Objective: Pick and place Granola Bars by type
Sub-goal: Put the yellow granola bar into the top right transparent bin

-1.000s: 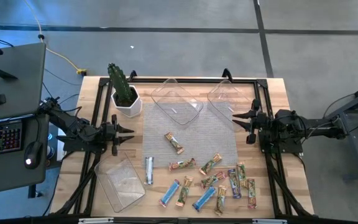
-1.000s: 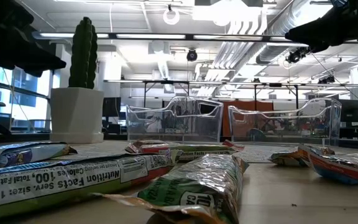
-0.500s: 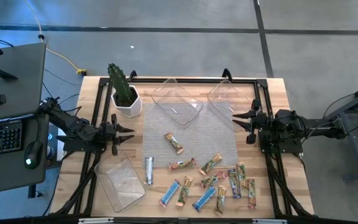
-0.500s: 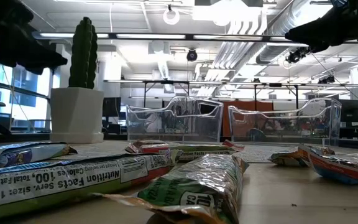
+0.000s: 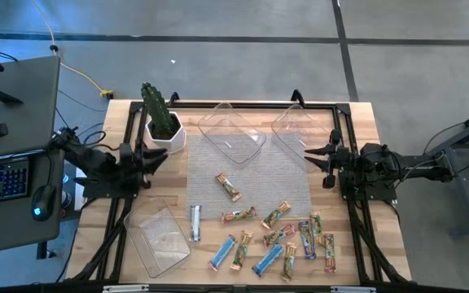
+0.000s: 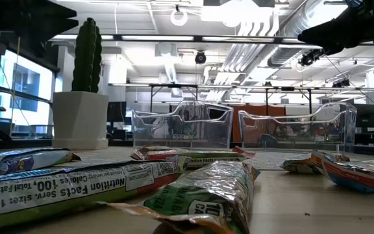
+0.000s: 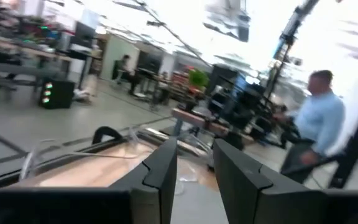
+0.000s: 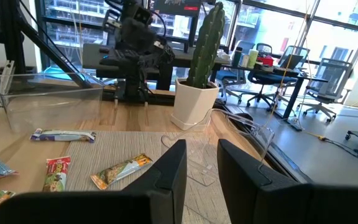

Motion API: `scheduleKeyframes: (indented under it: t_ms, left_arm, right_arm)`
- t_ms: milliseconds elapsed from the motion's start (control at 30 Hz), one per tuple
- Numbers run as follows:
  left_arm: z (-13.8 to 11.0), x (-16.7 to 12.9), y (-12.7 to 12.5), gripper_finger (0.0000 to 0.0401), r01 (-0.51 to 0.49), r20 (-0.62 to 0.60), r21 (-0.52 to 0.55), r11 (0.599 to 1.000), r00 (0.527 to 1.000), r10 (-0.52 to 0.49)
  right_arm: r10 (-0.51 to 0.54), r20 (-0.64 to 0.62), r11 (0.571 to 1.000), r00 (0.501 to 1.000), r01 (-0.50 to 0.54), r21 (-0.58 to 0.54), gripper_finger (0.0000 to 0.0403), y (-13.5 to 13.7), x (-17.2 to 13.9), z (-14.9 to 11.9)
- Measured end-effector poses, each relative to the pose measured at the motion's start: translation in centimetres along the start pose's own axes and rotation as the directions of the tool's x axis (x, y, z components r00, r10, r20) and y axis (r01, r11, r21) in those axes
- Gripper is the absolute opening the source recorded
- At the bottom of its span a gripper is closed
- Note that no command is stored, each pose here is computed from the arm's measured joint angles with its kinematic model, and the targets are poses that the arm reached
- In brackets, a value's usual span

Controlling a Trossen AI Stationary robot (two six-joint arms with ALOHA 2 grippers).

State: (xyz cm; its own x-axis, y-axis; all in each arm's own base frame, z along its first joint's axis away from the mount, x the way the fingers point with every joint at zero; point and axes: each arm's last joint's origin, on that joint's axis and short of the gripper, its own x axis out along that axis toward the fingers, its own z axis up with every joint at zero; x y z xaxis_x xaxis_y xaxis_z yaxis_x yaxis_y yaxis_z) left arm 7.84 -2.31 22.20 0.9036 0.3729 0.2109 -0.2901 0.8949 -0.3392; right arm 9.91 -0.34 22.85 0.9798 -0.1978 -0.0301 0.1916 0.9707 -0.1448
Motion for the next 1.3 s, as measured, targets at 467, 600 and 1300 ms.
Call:
scheduleKeyframes:
  t_ms: [467, 600, 1300]
  left_arm:
    - [5.2, -0.2, 0.1, 0.0101, -0.067, 0.168, -0.079, 0.995, 0.983, 0.079]
    - [10.2, -0.4, 0.0, 0.0101, -0.023, 0.249, -0.038, 0.999, 0.968, 0.031]
    - [7.3, 6.7, -8.9, 0.0101, -0.132, -0.110, 0.628, 0.767, 0.961, 0.255]
  right_arm:
    - [0.000, 0.000, 1.000, 1.000, 0.000, 0.000, 0.0074, 0.0, 0.0, 0.0]
    - [0.000, 0.000, 1.000, 1.000, 0.000, 0.000, 0.0074, 0.0, 0.0, 0.0]
    - [0.000, 0.000, 1.000, 1.000, 0.000, 0.000, 0.0074, 0.0, 0.0, 0.0]
